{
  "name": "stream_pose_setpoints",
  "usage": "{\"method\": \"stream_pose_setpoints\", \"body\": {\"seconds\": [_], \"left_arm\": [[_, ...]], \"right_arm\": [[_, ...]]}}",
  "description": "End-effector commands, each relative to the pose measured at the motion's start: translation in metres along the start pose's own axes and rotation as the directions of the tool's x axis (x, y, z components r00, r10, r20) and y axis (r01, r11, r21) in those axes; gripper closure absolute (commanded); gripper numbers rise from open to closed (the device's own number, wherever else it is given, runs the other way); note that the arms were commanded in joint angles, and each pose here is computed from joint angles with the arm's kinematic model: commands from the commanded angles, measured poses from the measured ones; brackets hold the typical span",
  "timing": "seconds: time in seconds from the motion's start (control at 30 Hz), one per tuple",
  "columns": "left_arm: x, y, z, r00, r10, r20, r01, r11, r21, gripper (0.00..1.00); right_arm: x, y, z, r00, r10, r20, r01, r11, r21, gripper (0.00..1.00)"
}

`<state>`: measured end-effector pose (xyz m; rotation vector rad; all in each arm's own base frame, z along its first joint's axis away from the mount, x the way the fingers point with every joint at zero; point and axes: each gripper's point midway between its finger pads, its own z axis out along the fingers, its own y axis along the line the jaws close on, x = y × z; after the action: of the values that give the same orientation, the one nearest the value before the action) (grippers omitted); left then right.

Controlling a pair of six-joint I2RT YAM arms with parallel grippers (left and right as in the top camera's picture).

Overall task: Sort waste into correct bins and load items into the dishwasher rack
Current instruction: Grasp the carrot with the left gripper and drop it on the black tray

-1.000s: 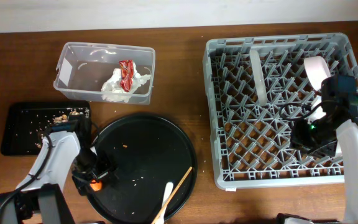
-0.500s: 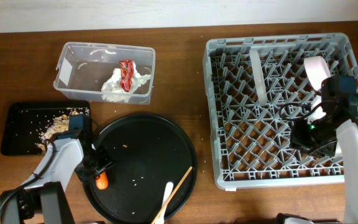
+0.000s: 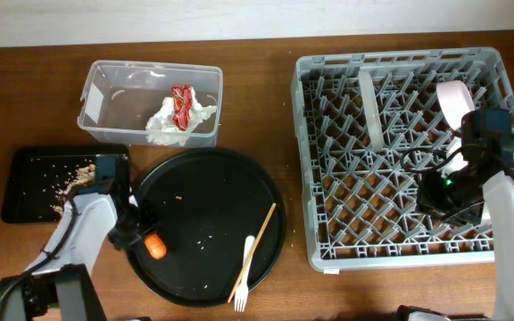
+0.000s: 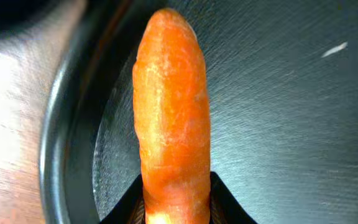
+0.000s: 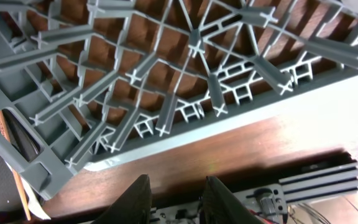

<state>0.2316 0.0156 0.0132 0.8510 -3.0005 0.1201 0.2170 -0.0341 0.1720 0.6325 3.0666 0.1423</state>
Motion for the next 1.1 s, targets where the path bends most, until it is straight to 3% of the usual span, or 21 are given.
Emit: {"method": "stream_pose_setpoints", "body": {"seconds": [0.0, 0.1, 0.27, 0.33, 0.5, 0.57, 0.63, 0.7, 0.77, 0.8, 0.87, 0.9, 0.93, 0.97, 1.07], "left_arm": [[-0.039, -0.024, -0.051, 0.99, 0.046, 0.135, -0.055, 0.996, 0.066, 1.0], [-0.082, -0.018, -0.104, 0.944, 0.005, 0.33, -0.022, 0.999, 0.047, 1.0], [-0.148, 0.068, -0.131, 0.817, -0.274, 0.508, 0.248, 0.961, 0.12, 1.0], [-0.168, 0.094, -0.12, 0.786, -0.332, 0.521, 0.312, 0.941, 0.128, 0.99], [-0.194, 0.129, -0.067, 0.783, -0.399, 0.477, 0.396, 0.911, 0.112, 0.98], [-0.197, 0.135, -0.065, 0.774, -0.407, 0.485, 0.408, 0.907, 0.109, 0.81], [-0.198, 0.135, -0.066, 0.773, -0.406, 0.487, 0.407, 0.907, 0.11, 0.54], [-0.198, 0.135, -0.066, 0.773, -0.407, 0.487, 0.406, 0.907, 0.112, 0.35], [-0.198, 0.125, -0.076, 0.778, -0.407, 0.478, 0.379, 0.912, 0.159, 0.32], [-0.199, 0.116, -0.095, 0.775, -0.405, 0.485, 0.352, 0.914, 0.201, 0.31], [-0.186, 0.09, -0.127, 0.788, -0.395, 0.472, 0.279, 0.913, 0.298, 0.32], [-0.169, 0.075, -0.133, 0.818, -0.376, 0.435, 0.256, 0.916, 0.31, 0.31], [-0.152, 0.063, -0.13, 0.853, -0.347, 0.391, 0.242, 0.925, 0.293, 0.31], [-0.124, 0.039, -0.118, 0.923, -0.217, 0.318, 0.148, 0.963, 0.227, 0.3], [-0.072, 0.019, -0.099, 0.982, -0.024, 0.189, 0.027, 1.0, -0.014, 0.22]], "right_arm": [[0.002, 0.001, -0.002, 1.0, -0.005, 0.01, 0.005, 1.0, -0.004, 0.68], [0.003, 0.001, -0.002, 1.0, -0.005, 0.006, 0.005, 1.0, -0.003, 0.67], [0.006, 0.001, -0.002, 1.0, -0.004, -0.004, 0.004, 1.0, -0.001, 0.68], [0.006, 0.001, -0.002, 1.0, -0.004, -0.005, 0.004, 1.0, -0.001, 0.67], [0.007, 0.0, -0.002, 1.0, -0.003, -0.008, 0.003, 1.0, 0.0, 0.68], [0.007, 0.0, -0.002, 1.0, -0.003, -0.008, 0.003, 1.0, -0.001, 0.68], [0.007, 0.0, -0.002, 1.0, -0.004, -0.008, 0.004, 1.0, -0.001, 0.67], [0.007, 0.0, -0.002, 1.0, -0.004, -0.008, 0.004, 1.0, -0.001, 0.67], [0.007, 0.0, -0.002, 1.0, -0.004, -0.008, 0.004, 1.0, -0.001, 0.67], [0.007, 0.001, -0.002, 1.0, -0.004, -0.008, 0.004, 1.0, -0.001, 0.62], [0.007, 0.002, -0.002, 1.0, -0.004, -0.009, 0.003, 1.0, -0.007, 0.45], [0.007, 0.002, -0.002, 1.0, -0.004, -0.009, 0.003, 1.0, -0.008, 0.45], [0.007, 0.002, -0.002, 1.0, -0.001, -0.007, 0.001, 1.0, -0.008, 0.46], [0.004, 0.004, -0.004, 1.0, 0.024, 0.01, -0.024, 1.0, -0.017, 0.46], [0.007, 0.04, -0.04, 0.989, -0.059, 0.136, 0.067, 0.996, -0.058, 0.46]]}}
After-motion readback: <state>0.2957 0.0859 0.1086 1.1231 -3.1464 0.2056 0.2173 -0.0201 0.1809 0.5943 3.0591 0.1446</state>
